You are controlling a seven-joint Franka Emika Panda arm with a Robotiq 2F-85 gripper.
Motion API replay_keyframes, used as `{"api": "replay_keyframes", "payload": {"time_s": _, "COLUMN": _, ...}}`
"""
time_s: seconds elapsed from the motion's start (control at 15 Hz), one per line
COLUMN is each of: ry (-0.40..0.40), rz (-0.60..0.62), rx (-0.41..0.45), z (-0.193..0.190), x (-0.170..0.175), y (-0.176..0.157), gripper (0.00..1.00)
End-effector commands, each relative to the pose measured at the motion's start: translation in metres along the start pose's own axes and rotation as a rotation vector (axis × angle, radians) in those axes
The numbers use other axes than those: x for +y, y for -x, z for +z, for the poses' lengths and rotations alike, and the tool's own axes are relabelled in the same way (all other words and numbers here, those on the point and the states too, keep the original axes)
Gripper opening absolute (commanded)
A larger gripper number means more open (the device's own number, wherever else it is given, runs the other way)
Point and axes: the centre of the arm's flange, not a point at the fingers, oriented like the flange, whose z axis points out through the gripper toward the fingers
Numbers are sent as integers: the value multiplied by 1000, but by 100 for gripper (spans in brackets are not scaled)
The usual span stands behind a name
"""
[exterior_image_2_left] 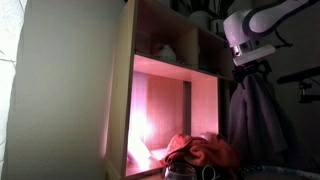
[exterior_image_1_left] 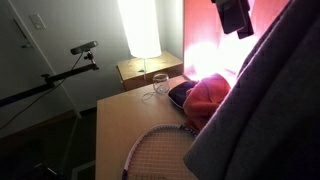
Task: Put the towel on the table
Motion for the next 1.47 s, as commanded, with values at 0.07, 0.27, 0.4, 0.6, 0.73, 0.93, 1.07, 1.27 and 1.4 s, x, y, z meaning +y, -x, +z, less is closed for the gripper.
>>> {"api": "replay_keyframes", "payload": {"time_s": 0.07, "ry": 82, "rz": 65, "rx": -24, "z": 3, "x": -13, "y": -19, "gripper": 100}}
{"api": "replay_keyframes", "payload": {"time_s": 0.27, "ry": 102, "rz": 67, "rx": -29, "z": 5, "x": -16, "y": -23, "gripper": 100}}
{"api": "replay_keyframes", "payload": {"time_s": 0.4, "ry": 111, "rz": 70, "rx": -29, "z": 5, "x": -17, "y": -24, "gripper": 100}}
{"api": "replay_keyframes", "payload": {"time_s": 0.6, "ry": 107, "rz": 78, "rx": -27, "z": 5, "x": -21, "y": -26, "gripper": 100}}
{"api": "replay_keyframes", "payload": {"time_s": 0.73, "ry": 58, "rz": 79, "rx": -32, "z": 6, "x": -25, "y": -28, "gripper": 100}}
{"api": "replay_keyframes", "payload": {"time_s": 0.93, "ry": 32, "rz": 101, "rx": -54, "z": 9, "x": -30, "y": -31, "gripper": 100}}
{"api": "replay_keyframes", "payload": {"time_s": 1.07, "ry": 31, "rz": 105, "rx": -57, "z": 12, "x": -33, "y": -31, "gripper": 100}}
{"api": "replay_keyframes", "payload": {"time_s": 1.27, "ry": 54, "rz": 118, "rx": -45, "z": 16, "x": -36, "y": -32, "gripper": 100}}
{"api": "replay_keyframes", "payload": {"time_s": 1.4, "ry": 90, "rz": 148, "rx": -23, "z": 19, "x": -37, "y": -33, "gripper": 100}}
